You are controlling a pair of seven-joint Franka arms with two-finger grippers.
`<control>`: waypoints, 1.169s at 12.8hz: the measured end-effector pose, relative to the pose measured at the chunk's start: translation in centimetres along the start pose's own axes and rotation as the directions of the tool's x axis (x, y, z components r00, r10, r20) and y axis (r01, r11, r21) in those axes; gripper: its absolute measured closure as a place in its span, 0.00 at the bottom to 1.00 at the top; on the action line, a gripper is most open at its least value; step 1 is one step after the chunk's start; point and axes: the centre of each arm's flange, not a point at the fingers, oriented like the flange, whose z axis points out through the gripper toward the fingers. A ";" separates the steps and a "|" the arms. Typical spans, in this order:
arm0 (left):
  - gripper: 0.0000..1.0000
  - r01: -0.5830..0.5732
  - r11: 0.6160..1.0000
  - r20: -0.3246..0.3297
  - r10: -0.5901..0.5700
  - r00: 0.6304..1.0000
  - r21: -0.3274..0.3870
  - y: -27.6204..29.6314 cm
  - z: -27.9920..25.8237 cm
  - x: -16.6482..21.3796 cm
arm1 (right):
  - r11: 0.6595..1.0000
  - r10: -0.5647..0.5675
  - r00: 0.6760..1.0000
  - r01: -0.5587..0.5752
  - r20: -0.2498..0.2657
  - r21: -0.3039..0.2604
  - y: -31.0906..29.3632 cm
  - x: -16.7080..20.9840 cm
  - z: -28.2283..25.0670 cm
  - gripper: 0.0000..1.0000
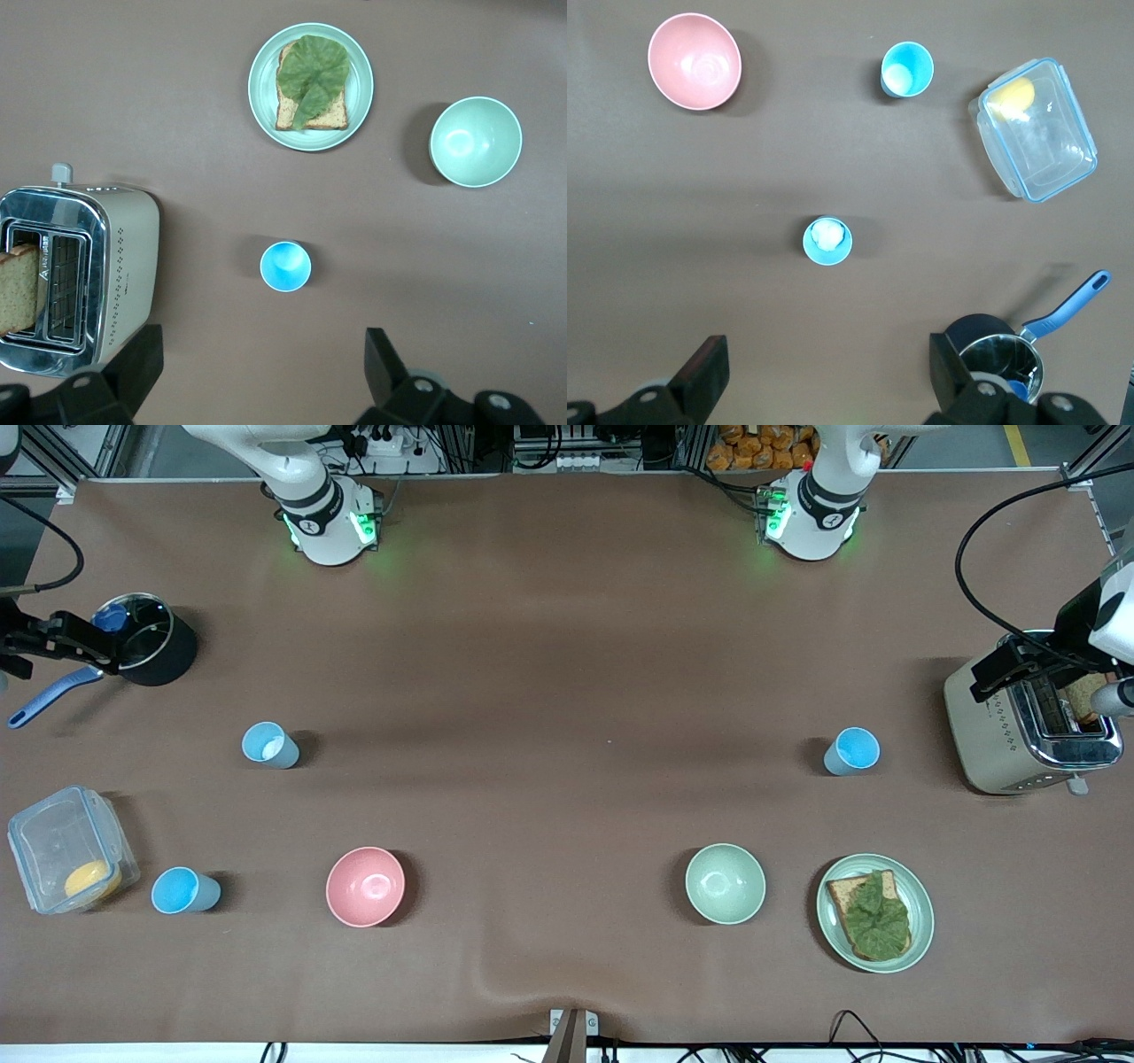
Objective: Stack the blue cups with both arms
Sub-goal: 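Reach the left gripper toward the blue cup beside the toaster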
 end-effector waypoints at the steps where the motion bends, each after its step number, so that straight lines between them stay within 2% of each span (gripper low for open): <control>1: 0.00 -0.001 1.000 0.002 0.001 1.000 0.000 0.1 0.0 0.0 | 1.000 0.008 1.000 -0.008 0.005 0.008 0.0 0.0 0.2 0.00; 5: 0.00 -0.052 0.999 0.023 0.052 0.998 0.004 0.0 0.2 -0.3 | 0.998 0.061 0.998 -0.061 0.016 0.022 -0.2 0.0 0.8 0.00; 9: 0.00 -0.068 0.998 0.050 0.067 0.997 0.008 -0.2 0.5 -0.5 | 0.997 0.068 0.997 -0.068 0.021 0.023 -0.6 0.0 0.7 0.00; 12: 0.00 -0.079 0.997 0.094 0.078 0.993 0.014 -0.2 3.0 -0.3 | 0.997 0.068 0.997 -0.069 0.028 0.023 -0.6 -0.1 0.8 0.00; 15: 0.00 -0.077 0.997 0.083 0.076 0.994 0.016 -0.3 7.4 0.3 | 0.998 0.066 0.997 -0.067 0.030 0.024 -0.7 -0.1 0.8 0.00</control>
